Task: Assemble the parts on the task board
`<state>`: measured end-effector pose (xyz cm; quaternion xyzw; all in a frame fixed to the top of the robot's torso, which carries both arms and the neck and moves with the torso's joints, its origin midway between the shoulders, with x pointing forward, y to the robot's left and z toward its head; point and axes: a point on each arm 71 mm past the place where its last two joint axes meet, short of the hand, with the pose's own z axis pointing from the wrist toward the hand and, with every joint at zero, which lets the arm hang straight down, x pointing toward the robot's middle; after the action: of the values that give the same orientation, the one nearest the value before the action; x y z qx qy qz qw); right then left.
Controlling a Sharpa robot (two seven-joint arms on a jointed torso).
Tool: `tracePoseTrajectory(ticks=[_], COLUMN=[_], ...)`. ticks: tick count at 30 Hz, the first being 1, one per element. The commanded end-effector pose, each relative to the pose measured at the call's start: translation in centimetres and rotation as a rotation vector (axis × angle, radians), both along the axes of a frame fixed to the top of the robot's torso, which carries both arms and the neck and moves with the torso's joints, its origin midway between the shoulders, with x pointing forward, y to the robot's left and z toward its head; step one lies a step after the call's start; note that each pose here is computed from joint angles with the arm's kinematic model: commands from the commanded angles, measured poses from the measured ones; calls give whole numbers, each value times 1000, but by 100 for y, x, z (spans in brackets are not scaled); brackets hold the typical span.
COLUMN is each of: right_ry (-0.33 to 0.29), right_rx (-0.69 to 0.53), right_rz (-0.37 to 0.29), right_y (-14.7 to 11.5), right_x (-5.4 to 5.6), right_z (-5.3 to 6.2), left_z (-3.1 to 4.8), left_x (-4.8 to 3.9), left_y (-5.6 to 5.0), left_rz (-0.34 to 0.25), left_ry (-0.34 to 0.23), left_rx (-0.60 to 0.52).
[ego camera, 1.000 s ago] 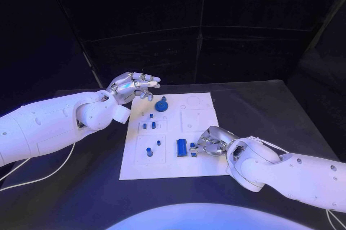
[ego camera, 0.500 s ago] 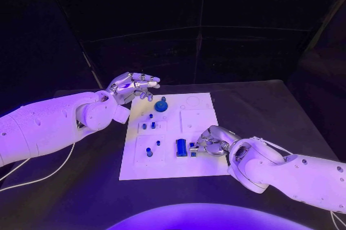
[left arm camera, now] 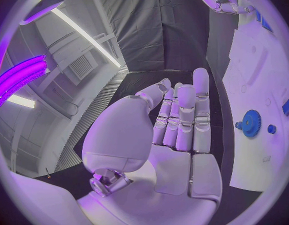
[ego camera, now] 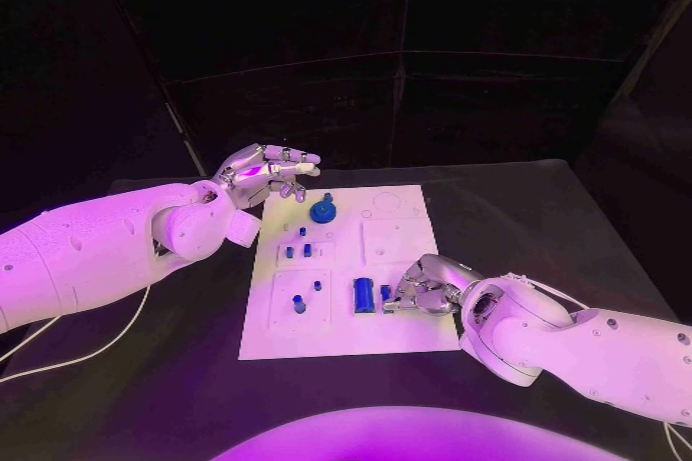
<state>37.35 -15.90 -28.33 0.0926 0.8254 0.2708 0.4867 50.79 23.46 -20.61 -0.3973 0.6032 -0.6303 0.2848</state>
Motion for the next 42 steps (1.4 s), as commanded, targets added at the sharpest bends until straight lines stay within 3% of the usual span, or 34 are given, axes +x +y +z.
tracePoseTrajectory(ticks=[1, 15, 23, 31, 34, 37, 42], right_ry=[0, -20, -39, -119, -109, -85, -60], right_rx=[-23, -59, -39, 145, 258, 361, 489], right_rz=[9, 2, 8, 7, 9, 1, -64], right_y=[-2, -10, 11, -17, -79, -164, -351], right_x=[2, 104, 101, 79, 75, 158, 431], right_z=[-4, -71, -50, 77, 113, 169, 312], left_z=[16, 15, 13, 12, 10, 7, 1], left_x=[-2, 0, 2, 3, 6, 15, 38], left_y=[-11, -21, -20, -16, -17, -19, -33], left_rz=[-11, -13, -12, -11, -12, -4, 9], left_ry=[-4, -4, -4, -4, -2, 11, 19], left_rx=[-7, -7, -7, -6, -8, -25, -42])
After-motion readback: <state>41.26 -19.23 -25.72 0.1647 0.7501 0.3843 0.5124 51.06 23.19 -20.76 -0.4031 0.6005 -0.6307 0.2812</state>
